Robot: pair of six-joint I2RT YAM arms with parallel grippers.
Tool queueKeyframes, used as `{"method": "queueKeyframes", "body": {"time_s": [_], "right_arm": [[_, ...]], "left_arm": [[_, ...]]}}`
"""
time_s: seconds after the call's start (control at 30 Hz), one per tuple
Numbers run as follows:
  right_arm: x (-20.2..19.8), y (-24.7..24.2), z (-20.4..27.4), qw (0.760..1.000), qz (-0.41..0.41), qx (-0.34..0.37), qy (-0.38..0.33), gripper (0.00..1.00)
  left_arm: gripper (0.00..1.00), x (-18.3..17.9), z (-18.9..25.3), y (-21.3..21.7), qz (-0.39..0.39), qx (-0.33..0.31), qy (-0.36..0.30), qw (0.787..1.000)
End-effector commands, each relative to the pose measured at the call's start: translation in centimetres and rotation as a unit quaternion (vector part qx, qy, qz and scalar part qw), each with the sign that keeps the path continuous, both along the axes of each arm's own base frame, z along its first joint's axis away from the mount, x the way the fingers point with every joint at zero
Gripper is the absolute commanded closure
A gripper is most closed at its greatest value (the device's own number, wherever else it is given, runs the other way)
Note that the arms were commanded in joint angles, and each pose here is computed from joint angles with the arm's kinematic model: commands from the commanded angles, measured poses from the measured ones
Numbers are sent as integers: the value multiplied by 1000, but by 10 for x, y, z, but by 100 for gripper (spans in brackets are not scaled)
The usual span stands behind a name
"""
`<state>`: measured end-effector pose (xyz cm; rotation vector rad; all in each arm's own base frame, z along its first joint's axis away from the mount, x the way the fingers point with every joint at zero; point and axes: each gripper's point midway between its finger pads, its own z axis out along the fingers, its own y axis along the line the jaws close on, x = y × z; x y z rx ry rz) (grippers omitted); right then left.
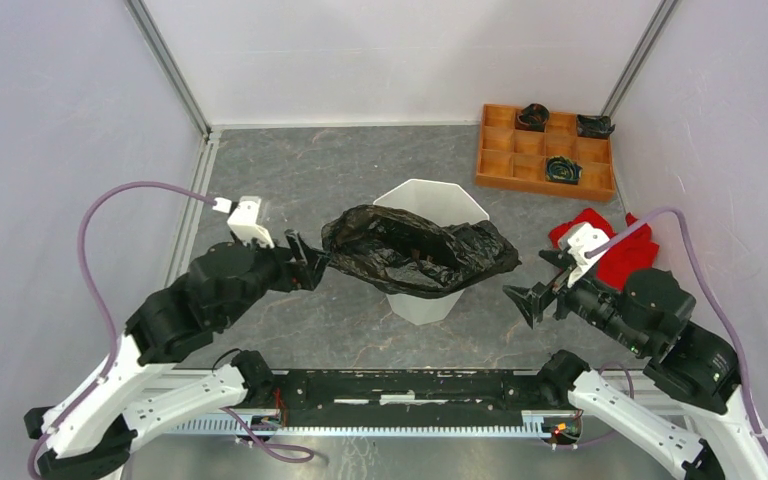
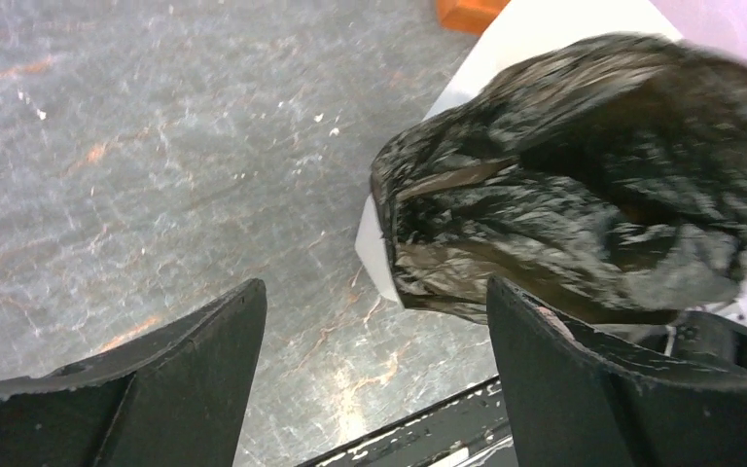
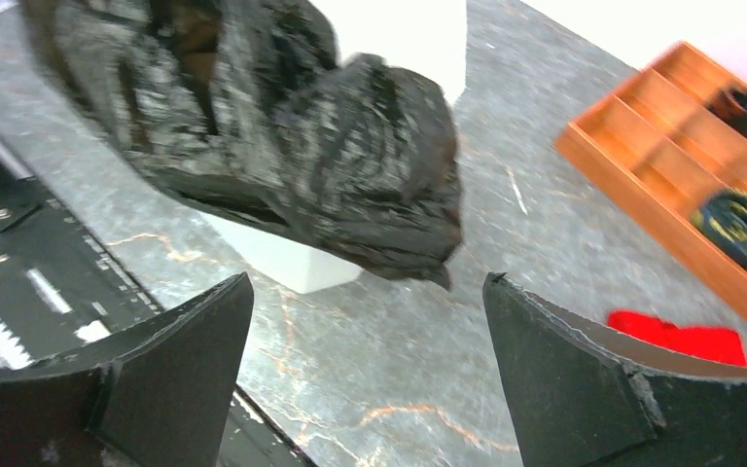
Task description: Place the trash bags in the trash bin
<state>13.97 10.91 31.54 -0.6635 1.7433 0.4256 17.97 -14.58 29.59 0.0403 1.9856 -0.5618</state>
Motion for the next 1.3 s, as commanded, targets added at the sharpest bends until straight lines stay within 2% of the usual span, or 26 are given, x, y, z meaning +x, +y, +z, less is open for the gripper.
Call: {"method": "queueKeyframes", "body": {"time_s": [0.0,0.1,0.17,0.33,0.43,0.5,0.67,0.7,0.8,0.97,1.0,1.1,1.2,1.27], "right_arm": [[-12,39,29,992,116,25,-35,6],[-5,60,40,987,149,39,-48,9],[2,70,43,985,160,42,-59,13],[16,88,47,982,170,51,-69,24],[24,93,44,984,160,55,-62,36],[28,95,40,985,155,53,-54,44],[37,92,34,989,129,56,-51,54],[39,92,33,989,125,57,-50,58],[45,92,31,991,109,60,-48,71],[61,81,31,995,42,78,-34,97],[63,78,33,996,30,82,-34,99],[73,69,36,995,-11,87,-42,99],[84,61,41,994,-48,88,-48,99],[92,57,43,992,-71,85,-53,99]], "left_arm": [[10,-7,47,-5,-41,-18,-36,998],[5,1,60,-21,-58,2,-30,998],[0,8,74,-32,-78,11,-49,996],[5,25,86,-63,-136,70,-77,985],[3,34,85,-79,-158,95,-79,980],[1,39,84,-87,-165,101,-80,978],[0,39,84,-115,-216,86,-73,970],[0,39,85,-119,-225,82,-72,968],[9,45,84,-121,-218,84,-72,970],[25,64,81,-109,-159,94,-67,981],[28,68,80,-106,-148,96,-66,982],[35,75,77,-104,-135,95,-59,984],[52,81,76,-107,-130,87,-56,986],[59,88,78,-102,-104,80,-56,990]]}}
